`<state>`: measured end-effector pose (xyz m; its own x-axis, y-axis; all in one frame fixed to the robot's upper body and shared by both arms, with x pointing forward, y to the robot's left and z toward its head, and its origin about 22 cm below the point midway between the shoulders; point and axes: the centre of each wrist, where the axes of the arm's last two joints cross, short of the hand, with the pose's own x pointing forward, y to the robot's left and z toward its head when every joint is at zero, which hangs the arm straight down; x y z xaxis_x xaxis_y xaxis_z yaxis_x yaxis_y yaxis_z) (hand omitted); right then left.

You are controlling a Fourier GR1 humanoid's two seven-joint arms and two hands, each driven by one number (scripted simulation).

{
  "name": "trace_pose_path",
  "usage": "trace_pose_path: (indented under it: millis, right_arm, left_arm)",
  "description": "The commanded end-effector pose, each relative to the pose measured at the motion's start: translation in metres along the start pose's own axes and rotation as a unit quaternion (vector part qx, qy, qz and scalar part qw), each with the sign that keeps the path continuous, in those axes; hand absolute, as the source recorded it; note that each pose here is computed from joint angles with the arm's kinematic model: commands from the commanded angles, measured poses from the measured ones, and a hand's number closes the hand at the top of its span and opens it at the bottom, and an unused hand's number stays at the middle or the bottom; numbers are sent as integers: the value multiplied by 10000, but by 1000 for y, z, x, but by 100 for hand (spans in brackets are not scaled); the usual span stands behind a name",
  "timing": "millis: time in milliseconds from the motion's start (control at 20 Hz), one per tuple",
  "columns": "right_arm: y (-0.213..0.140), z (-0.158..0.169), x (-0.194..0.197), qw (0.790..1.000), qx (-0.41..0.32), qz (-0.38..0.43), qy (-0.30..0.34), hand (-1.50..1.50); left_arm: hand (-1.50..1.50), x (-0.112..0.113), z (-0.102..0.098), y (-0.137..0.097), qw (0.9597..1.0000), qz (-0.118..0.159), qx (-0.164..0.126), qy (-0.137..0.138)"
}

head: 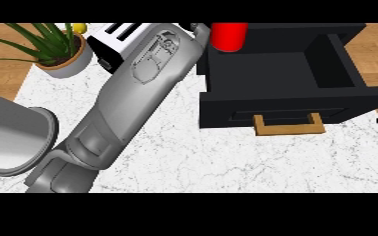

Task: Pick up the can, place it into the drawer and close the drawer

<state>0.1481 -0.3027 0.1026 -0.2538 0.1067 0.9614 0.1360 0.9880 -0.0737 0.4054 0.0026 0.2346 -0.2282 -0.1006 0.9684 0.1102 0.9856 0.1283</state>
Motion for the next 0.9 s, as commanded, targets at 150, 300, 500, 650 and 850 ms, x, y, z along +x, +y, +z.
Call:
trace_pose_path:
  millis: [150,300,500,650,850]
  right_arm:
    - [10,-3,-3,9998,132,-51,-167,-150]
    - [7,-3,-9,9999,139,-38,9,-150]
    - [6,-14,-1,10000,67,10,31,-150]
    - [15,-19,-8,9996,249,-54,-93,-150]
    - [7,-17,-8,9998,173,2,-26,-150]
  left_arm:
    - [150,-5,-14,-13,9998,-171,41,97]
    - [150,1,-17,-19,9992,-351,120,120]
    - [150,-2,-16,-24,9988,-487,45,89]
    - [150,-6,-17,-26,9985,-474,104,247]
    - [150,-2,-19,-29,9973,-678,180,219]
